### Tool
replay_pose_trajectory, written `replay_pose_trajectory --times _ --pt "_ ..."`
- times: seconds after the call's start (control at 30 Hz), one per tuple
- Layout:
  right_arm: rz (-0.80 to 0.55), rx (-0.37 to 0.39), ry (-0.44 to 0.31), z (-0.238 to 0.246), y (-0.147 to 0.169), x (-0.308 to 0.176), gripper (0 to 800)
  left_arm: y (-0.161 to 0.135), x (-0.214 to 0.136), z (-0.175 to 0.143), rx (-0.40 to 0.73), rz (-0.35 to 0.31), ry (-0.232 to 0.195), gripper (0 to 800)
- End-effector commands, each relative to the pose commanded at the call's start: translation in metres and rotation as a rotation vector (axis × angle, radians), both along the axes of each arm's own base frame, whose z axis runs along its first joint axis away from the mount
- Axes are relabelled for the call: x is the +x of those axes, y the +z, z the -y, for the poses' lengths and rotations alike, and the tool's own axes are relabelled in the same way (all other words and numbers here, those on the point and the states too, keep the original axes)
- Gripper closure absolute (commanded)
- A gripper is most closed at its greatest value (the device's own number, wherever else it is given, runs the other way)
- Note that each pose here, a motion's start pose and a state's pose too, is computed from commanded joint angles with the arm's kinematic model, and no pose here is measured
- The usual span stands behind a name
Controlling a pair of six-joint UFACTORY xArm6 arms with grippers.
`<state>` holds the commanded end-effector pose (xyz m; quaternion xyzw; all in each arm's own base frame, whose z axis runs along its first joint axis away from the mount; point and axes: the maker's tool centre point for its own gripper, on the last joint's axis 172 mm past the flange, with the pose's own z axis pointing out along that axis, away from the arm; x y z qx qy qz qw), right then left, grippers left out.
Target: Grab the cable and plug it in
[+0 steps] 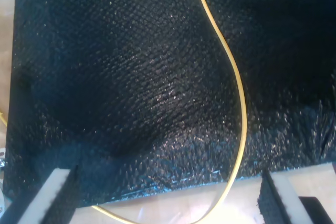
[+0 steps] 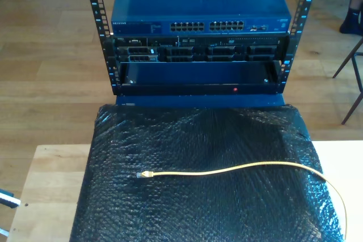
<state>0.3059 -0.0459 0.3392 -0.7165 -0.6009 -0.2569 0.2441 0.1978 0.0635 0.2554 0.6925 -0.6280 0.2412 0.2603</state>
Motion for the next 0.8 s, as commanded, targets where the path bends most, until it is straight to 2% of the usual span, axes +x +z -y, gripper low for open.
replay_pose_trajectory --times 0.13,0.23,0.43,0.8 --pt "0.033 -0.038 0.019 -0.008 0.003 0.008 6 0.002 0.005 0.005 -0.017 0.008 0.007 0" --pt "0.025 -0.048 0.000 -0.016 0.001 0.013 6 0.002 0.009 0.008 -0.030 -0.001 0.019 0" --pt "0.024 -0.070 0.021 -0.041 -0.005 0.024 6 0.003 0.013 0.018 -0.034 -0.026 0.010 0" --pt "0.038 -0.128 0.059 -0.109 -0.019 0.053 7 0.008 0.034 0.030 -0.100 -0.013 0.063 0"
